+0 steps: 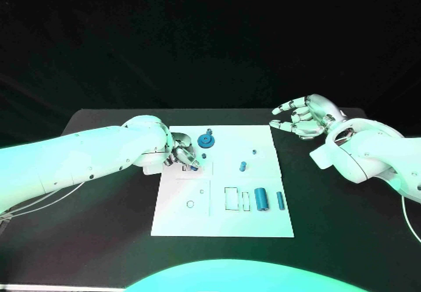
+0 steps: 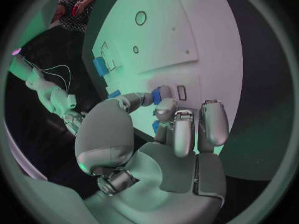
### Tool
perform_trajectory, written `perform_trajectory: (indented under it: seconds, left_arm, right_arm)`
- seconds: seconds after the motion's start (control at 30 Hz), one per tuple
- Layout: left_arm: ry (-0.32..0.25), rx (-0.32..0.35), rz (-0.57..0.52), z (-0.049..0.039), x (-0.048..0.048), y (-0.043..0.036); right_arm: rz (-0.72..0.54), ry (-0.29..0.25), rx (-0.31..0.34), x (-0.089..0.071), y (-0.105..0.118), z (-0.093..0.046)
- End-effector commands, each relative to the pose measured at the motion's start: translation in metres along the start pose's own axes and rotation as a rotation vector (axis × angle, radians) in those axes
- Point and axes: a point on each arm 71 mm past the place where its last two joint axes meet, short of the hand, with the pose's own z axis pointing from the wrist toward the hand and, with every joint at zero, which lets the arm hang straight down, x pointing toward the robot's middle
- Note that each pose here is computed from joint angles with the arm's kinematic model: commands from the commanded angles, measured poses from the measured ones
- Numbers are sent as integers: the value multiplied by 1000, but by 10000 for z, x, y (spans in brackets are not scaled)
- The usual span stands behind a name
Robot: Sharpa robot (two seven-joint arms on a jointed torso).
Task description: Assemble the parts on the task board
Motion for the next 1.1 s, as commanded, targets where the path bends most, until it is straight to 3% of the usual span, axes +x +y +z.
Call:
perform_trajectory:
  seconds: [0.03, 0.33, 1.1]
  left_arm:
    - [50, 0, 17, 26, 86, -15]
    - [25, -3, 8, 32, 62, -7]
    - [28, -3, 15, 30, 65, -8]
  right_arm:
    - [-1, 10, -5, 9, -1, 0]
    - [0, 13, -2, 17, -12, -2]
    - [0, 13, 0, 16, -21, -4]
